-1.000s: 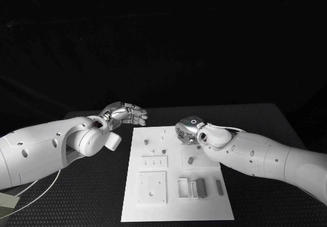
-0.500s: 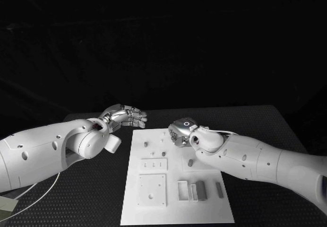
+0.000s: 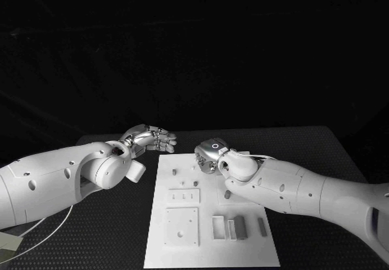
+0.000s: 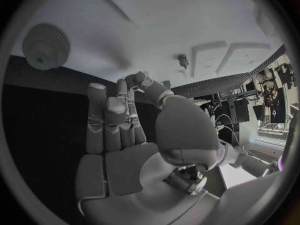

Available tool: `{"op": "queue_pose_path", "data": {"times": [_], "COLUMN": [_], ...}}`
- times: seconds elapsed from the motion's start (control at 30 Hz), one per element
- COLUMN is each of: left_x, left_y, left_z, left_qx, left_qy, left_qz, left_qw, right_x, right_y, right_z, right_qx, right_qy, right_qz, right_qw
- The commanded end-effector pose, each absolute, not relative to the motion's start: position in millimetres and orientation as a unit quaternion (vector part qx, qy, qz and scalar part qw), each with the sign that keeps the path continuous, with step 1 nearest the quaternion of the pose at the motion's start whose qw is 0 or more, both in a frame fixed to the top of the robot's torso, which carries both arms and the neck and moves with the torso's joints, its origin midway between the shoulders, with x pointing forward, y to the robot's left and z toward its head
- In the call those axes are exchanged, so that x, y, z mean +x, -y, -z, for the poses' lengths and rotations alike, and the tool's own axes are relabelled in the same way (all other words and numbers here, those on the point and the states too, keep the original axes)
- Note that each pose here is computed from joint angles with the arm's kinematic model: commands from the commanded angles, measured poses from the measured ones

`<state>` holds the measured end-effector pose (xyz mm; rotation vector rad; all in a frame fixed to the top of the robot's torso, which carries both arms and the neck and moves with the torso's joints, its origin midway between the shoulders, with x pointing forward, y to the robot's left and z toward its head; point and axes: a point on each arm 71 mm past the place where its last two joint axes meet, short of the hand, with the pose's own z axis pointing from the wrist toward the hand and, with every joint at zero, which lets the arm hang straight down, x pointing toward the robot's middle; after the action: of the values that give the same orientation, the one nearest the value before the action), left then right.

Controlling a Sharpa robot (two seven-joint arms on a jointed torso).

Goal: Assemble the parts on the task board

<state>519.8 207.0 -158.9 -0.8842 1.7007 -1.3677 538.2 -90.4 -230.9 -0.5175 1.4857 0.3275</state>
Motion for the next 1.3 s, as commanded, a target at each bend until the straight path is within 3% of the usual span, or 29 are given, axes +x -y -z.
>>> {"op": "queue_pose_path", "data": {"times": [0.03,1.3], "left_x": [519.8,521.1], "left_y": [-204.4,-197.1], "left_z": [156.9,157.0], "left_qx": [-0.342,-0.339], "left_qy": [-0.666,-0.668], "left_qz": [0.544,0.546], "left_qw": [0.378,0.375], "right_x": [539,550], "right_y": [91,76], "right_z": [228,226], "right_qx": [-0.232,-0.231], "right_qy": [-0.654,-0.646], "right_qz": [-0.13,-0.131], "right_qw": [0.708,0.716]}}
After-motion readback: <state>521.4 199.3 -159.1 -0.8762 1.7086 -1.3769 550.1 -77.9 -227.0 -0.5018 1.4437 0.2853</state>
